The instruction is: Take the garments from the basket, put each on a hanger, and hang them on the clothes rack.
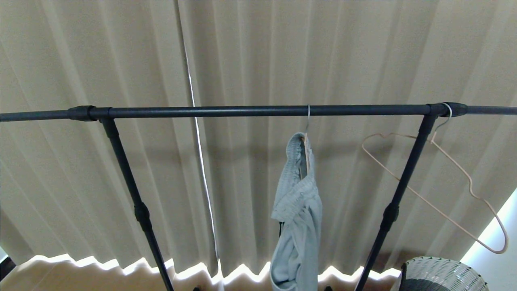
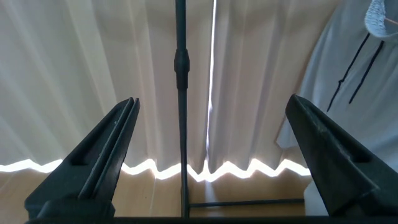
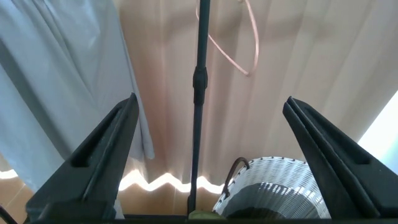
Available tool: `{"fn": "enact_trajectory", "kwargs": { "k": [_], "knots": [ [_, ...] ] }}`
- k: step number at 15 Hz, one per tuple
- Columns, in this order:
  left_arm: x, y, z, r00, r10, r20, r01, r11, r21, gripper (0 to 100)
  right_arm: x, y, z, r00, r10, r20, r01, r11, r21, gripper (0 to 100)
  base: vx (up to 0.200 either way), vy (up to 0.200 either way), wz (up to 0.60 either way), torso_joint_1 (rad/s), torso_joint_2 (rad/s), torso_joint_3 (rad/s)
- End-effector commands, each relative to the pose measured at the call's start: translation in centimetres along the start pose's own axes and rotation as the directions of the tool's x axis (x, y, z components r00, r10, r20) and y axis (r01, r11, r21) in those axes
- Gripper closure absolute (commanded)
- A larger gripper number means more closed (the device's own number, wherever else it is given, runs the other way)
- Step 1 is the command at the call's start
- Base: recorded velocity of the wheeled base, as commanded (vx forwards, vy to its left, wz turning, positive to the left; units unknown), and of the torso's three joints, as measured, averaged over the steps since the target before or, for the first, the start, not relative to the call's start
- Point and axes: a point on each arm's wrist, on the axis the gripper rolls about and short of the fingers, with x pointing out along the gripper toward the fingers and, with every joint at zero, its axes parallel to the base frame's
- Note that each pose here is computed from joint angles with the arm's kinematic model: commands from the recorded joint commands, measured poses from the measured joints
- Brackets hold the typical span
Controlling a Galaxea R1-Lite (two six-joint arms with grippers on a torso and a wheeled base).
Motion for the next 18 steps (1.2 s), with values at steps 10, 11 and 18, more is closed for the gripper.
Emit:
{"fn": "enact_trajectory", "kwargs": {
  "k": [10, 11, 18],
  "knots": [
    [0.00, 0.00, 0.00, 1.000, 0.000, 0.001, 0.000, 1.000, 0.000, 0, 0.00, -0.01, -0.06, 1.000, -0.003, -0.002, 0.003, 1.000, -0.005, 0, 0.000, 0.000, 0.00, -0.049, 0.12, 0.068],
    [0.00, 0.00, 0.00, 1.000, -0.002, 0.001, 0.002, 1.000, 0.002, 0, 0.00, -0.01, -0.06, 1.000, -0.004, -0.002, 0.004, 1.000, -0.005, 0, 0.000, 0.000, 0.00, -0.198, 0.47, 0.271],
    [0.00, 0.00, 0.00, 1.000, -0.002, 0.001, 0.002, 1.000, 0.003, 0, 0.00, -0.01, -0.02, 1.000, -0.003, -0.002, 0.003, 1.000, -0.002, 0, 0.000, 0.000, 0.00, -0.189, 0.49, 0.297]
  ]
}}
